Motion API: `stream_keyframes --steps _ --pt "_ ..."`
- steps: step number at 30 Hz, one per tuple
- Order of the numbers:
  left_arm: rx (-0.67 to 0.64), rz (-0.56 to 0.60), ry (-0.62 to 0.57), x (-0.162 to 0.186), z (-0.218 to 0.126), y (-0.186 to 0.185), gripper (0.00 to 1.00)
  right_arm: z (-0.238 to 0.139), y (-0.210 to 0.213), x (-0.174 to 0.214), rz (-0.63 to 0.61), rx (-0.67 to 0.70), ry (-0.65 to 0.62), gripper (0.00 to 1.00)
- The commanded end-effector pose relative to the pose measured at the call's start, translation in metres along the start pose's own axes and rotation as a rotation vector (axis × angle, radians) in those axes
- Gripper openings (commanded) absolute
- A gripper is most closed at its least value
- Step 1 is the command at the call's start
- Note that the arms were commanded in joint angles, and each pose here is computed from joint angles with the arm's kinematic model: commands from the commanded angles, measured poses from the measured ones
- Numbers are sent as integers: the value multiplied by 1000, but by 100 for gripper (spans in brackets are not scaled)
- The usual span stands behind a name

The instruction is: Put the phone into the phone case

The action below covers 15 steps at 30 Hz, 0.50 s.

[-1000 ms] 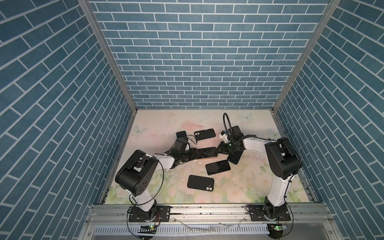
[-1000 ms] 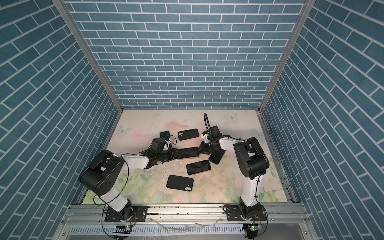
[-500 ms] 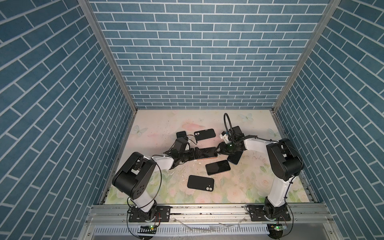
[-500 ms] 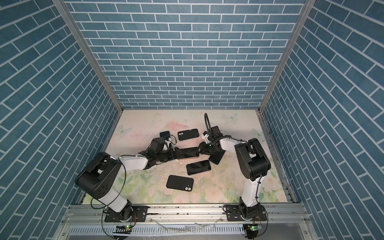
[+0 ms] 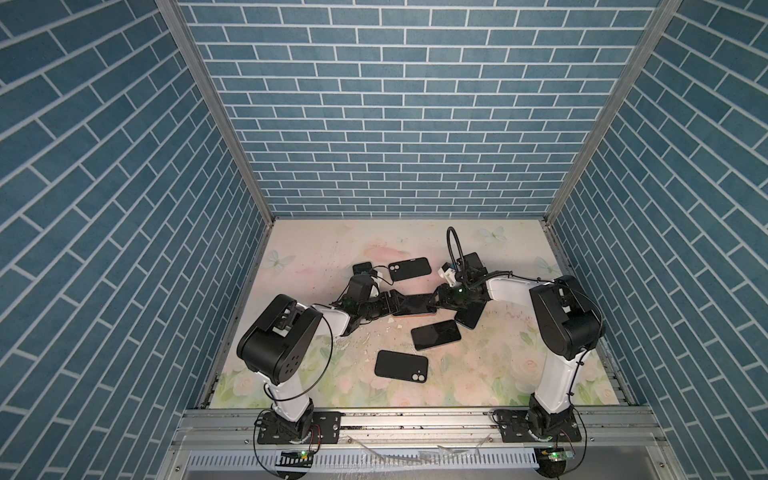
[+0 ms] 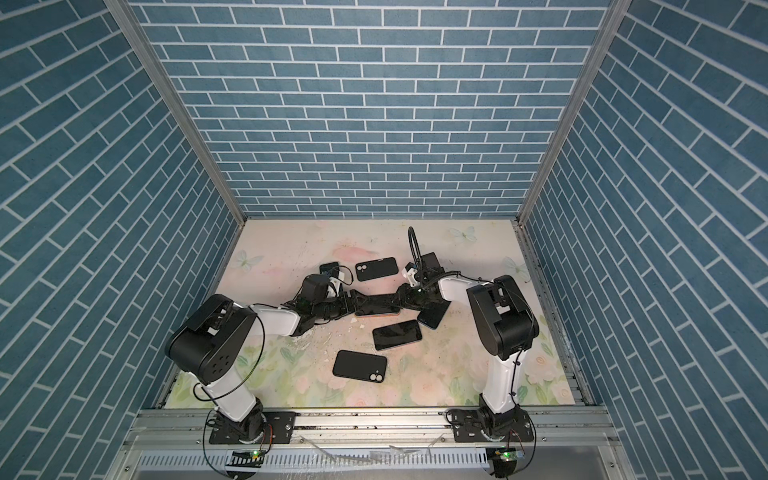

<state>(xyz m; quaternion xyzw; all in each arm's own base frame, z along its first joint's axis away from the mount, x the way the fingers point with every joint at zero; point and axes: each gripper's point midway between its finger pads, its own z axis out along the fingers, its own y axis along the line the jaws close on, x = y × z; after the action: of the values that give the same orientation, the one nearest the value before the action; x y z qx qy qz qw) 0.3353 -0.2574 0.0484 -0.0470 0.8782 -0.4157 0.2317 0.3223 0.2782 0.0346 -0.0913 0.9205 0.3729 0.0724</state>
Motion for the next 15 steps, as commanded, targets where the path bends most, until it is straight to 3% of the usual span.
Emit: stream_keyframes --steps 1,10,15 --pt "2 -61 108 31 3 9 81 27 -9 24 38 -11 75 45" --pt "158 -2 1 1 -17 -42 77 35 -21 33 59 0 94 44" --pt "177 15 -24 -4 -25 -52 76 37 -24 34 64 4 96 44"
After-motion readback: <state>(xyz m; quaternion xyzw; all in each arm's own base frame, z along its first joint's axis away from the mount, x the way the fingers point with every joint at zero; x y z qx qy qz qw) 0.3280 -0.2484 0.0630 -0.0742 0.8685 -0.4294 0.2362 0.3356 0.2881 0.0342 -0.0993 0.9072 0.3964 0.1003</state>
